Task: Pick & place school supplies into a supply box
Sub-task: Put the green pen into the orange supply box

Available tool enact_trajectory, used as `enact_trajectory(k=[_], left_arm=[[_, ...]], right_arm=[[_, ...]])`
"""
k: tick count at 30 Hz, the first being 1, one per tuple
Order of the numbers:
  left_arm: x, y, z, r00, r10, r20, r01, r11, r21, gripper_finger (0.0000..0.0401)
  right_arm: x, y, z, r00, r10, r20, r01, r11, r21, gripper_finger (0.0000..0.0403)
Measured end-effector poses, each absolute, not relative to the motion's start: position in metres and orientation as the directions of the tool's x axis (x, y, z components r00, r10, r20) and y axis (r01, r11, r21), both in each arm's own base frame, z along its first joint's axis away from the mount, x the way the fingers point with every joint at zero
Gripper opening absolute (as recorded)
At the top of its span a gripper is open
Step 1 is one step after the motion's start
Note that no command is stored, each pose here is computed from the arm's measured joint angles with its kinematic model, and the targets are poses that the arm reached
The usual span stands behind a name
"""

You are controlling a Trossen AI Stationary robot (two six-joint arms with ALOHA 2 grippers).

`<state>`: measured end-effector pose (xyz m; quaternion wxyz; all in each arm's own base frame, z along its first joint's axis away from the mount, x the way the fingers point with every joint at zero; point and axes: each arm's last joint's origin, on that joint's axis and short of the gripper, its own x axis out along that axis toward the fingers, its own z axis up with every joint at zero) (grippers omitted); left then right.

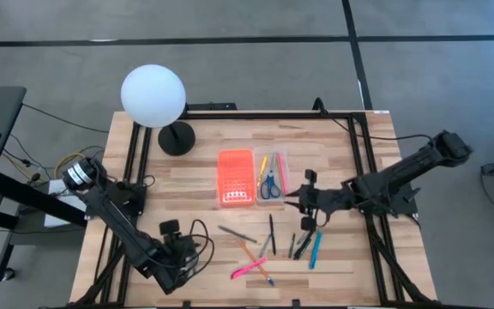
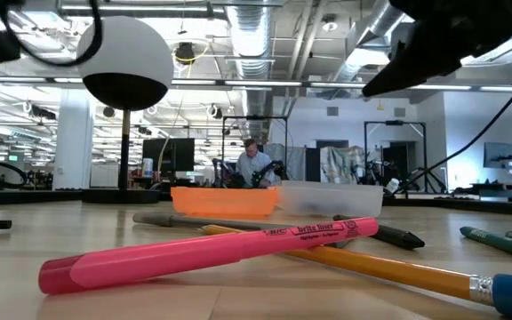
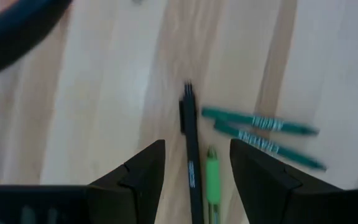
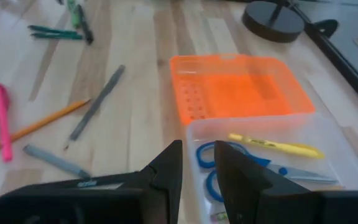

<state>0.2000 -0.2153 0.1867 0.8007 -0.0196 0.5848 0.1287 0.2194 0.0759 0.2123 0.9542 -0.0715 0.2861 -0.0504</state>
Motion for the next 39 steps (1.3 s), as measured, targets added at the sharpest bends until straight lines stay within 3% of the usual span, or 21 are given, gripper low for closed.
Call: enact_trajectory(k=[8,14,23,32,39], left_arm=[[0.192,-0.226,0.172,0.122,0.105,-0.987,-0.300,0.952,0.064,0.0176],[0.181,-0.238,0.172,0.134,0.072,-0.988,-0.331,0.943,0.024,0.0171],[0.176,-0.241,0.164,0.225,0.094,-0.970,-0.305,0.952,0.021,0.0122],[0.168,-0.229,0.142,0.142,0.085,-0.986,-0.356,0.934,0.029,0.0110],[0.168,-0.230,0.142,0.145,0.079,-0.986,-0.347,0.938,0.024,0.0109]], right_arm=[[0.212,0.096,0.205,0.820,-0.130,-0.557,0.002,0.974,-0.225,0.0086],[0.209,0.102,0.207,0.833,-0.176,-0.524,0.036,0.963,-0.266,0.0086],[0.210,0.103,0.208,0.845,-0.169,-0.508,0.042,0.967,-0.253,0.0086],[0.209,0.105,0.209,0.849,-0.156,-0.505,0.030,0.968,-0.249,0.0086],[0.209,0.105,0.209,0.851,-0.155,-0.502,0.031,0.969,-0.247,0.0086]])
